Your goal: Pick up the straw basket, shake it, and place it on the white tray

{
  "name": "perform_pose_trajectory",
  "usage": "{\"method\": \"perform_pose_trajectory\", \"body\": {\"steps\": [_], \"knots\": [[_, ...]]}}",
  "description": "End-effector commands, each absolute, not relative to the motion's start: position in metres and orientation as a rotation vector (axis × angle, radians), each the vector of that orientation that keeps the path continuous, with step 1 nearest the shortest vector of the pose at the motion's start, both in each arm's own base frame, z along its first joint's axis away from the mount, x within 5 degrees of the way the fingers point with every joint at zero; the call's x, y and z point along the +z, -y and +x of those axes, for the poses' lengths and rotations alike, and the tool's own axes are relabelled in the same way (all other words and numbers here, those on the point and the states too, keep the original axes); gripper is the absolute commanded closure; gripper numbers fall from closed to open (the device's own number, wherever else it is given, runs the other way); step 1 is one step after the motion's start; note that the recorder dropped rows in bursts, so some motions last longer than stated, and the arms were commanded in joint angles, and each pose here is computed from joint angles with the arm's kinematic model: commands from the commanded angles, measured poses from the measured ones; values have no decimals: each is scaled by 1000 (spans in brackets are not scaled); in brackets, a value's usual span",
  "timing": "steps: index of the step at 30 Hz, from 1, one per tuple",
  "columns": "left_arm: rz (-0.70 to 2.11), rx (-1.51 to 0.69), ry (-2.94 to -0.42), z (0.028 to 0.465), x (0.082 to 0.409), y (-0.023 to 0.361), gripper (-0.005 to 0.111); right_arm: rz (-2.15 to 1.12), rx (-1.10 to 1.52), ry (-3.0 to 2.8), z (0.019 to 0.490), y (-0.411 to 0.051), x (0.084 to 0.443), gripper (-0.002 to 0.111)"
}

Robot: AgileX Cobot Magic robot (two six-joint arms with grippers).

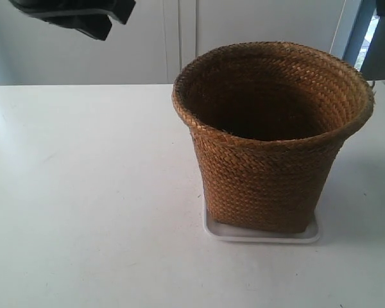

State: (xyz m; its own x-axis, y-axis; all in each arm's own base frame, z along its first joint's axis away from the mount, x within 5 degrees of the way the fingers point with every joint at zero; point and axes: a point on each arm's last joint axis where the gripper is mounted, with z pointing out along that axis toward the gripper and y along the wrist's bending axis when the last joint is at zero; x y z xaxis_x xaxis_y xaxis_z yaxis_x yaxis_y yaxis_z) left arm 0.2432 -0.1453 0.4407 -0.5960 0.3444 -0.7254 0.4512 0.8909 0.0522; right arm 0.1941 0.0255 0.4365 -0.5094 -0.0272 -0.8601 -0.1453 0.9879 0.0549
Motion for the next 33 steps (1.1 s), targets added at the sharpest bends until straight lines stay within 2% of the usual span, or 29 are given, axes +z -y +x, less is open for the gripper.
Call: {"method": "perform_pose_trajectory", "body": {"steps": [1,11,26,33], "knots": [[578,-192,-2228,227,436,138,107,-118,134,-2041,179,-22,431,108],[568,-252,-2038,191,421,116,107,-104,131,-2000,162,-20,395,108],[534,-312,-1871,135,385,82,107,-106,119,-1934,133,-17,366,108],[552,-280,-1937,119,371,70,107,-116,136,-2088,127,-18,352,108]]}}
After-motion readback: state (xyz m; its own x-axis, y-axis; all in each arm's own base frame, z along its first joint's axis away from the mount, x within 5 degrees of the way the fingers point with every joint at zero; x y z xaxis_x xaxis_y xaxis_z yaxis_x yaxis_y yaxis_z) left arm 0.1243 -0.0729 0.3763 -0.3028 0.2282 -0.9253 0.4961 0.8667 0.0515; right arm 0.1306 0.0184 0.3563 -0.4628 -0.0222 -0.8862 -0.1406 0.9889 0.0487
